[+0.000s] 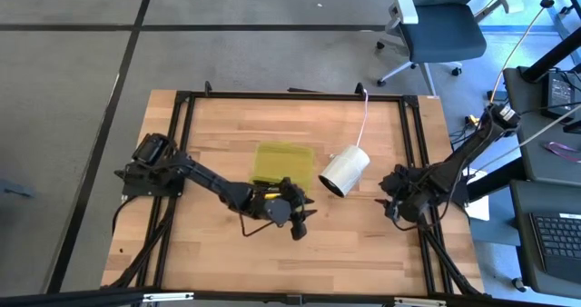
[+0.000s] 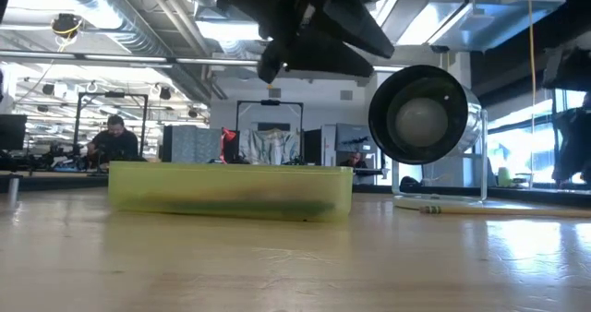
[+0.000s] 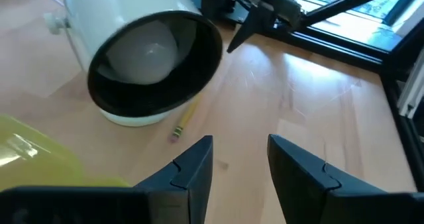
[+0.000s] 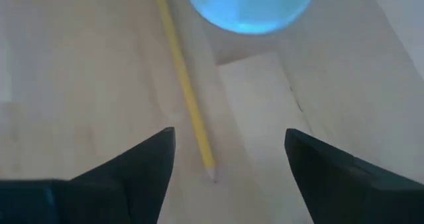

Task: Pick & place school supplies into a supply box
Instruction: Put the yellow pencil into the yellow supply box

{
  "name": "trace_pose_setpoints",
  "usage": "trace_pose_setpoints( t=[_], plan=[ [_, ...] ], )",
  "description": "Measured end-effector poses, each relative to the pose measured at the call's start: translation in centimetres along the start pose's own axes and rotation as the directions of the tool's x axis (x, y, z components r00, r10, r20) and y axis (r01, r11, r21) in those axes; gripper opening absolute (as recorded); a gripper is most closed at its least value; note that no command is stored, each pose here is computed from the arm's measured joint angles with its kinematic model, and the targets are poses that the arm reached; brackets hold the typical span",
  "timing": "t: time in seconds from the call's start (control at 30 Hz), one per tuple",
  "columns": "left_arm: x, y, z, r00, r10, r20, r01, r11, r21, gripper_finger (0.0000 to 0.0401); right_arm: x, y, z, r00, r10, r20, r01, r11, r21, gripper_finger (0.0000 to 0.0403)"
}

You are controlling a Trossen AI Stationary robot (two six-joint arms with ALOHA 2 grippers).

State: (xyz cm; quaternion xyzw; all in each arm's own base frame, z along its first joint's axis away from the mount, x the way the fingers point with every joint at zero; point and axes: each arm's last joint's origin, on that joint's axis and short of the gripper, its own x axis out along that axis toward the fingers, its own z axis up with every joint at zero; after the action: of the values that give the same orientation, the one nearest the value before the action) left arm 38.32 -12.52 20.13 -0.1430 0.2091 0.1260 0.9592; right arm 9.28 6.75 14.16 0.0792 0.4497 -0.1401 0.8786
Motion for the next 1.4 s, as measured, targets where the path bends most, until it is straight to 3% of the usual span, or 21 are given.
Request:
trace_pose_setpoints(
  t=[0.27,0.5,0.63,0.87,1.13,1.4],
  plan=[
    [1.0,1.6,0.8,0.998,-0.055,-0.044,0.057,0.996,0.065,0.0137,2.1,0.3,-0.8,0.996,0.086,0.032,-0.089,0.993,0.082,0.0288],
    [1.4,2.1,1.1,0.986,-0.137,-0.092,0.143,0.988,0.063,0.0137,3.4,0.2,-1.5,0.997,0.071,0.032,-0.073,0.995,0.063,0.0282],
    [1.4,2.1,1.0,0.979,-0.173,-0.110,0.180,0.982,0.059,0.0137,3.9,0.6,-1.4,0.997,0.058,0.054,-0.057,0.998,-0.022,0.0260],
    [1.3,1.8,0.9,0.967,-0.219,-0.133,0.228,0.972,0.054,0.0137,5.0,1.7,-1.3,0.993,0.042,0.110,-0.044,0.999,0.009,0.0213],
    [1.2,1.7,0.9,0.957,-0.249,-0.149,0.259,0.964,0.057,0.0137,6.1,3.2,-0.8,0.980,0.099,0.172,-0.110,0.992,0.056,0.0166],
    [1.2,1.7,0.9,0.952,-0.262,-0.156,0.274,0.960,0.055,0.0137,7.4,5.4,0.0,0.984,0.020,0.177,-0.024,0.999,0.023,0.0131]
  ],
)
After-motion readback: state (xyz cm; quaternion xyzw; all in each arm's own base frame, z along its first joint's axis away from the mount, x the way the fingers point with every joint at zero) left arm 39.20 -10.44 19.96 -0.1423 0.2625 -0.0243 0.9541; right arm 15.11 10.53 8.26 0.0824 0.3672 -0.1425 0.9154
